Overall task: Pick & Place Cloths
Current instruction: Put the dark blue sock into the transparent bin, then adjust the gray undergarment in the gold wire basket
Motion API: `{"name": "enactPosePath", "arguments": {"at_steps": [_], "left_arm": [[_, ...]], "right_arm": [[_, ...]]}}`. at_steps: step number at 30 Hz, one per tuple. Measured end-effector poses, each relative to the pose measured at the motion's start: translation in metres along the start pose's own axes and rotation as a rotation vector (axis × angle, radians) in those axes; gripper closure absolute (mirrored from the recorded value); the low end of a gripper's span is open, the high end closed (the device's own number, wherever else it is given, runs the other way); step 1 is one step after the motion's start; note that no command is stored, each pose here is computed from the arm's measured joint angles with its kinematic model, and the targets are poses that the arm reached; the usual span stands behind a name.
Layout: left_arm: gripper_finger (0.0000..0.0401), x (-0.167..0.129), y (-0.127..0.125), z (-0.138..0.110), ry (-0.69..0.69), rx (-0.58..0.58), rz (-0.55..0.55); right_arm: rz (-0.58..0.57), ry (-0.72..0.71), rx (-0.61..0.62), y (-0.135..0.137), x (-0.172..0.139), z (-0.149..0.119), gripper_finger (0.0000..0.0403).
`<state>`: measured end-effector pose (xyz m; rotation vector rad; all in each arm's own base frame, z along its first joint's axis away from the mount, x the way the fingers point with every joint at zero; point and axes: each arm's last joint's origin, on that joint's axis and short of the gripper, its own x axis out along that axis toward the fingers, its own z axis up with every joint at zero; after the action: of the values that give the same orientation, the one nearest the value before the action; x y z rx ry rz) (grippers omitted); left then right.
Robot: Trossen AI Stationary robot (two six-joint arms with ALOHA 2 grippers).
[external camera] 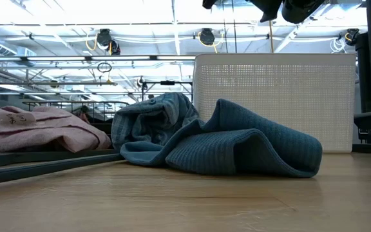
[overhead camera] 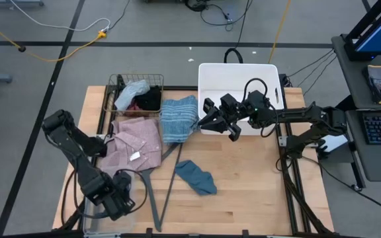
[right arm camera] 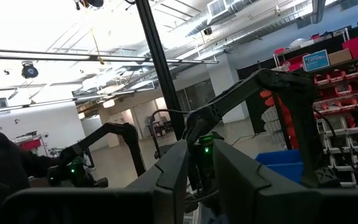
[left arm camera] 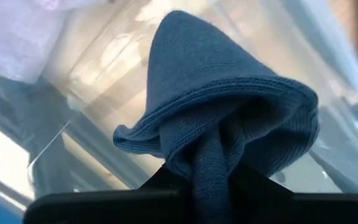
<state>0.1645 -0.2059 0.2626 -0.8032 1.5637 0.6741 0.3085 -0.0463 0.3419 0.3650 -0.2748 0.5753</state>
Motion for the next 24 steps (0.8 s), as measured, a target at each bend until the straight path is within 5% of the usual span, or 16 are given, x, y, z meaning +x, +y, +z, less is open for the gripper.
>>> {"name": "enactPosePath", "arguments": {"at_steps": [6, 14, 24], "left_arm": [[0.0351, 0.0, 0.006, -0.003, -0.022, -0.043, 0.049], [0.025, 0.0, 0.004, -0.001, -0.079, -0.039, 0.021], [0.0165, -0.013, 0.009, -0.003, 0.08, -0.02, 0.005]], "right_arm": [[0.0, 0.0, 0.0, 0.0, 0.0, 0.0, 0.033], [0.0, 0.0, 0.0, 0.0, 0.0, 0.0, 0.033], [0.0, 0.0, 0.0, 0.0, 0.0, 0.0, 0.033]]}}
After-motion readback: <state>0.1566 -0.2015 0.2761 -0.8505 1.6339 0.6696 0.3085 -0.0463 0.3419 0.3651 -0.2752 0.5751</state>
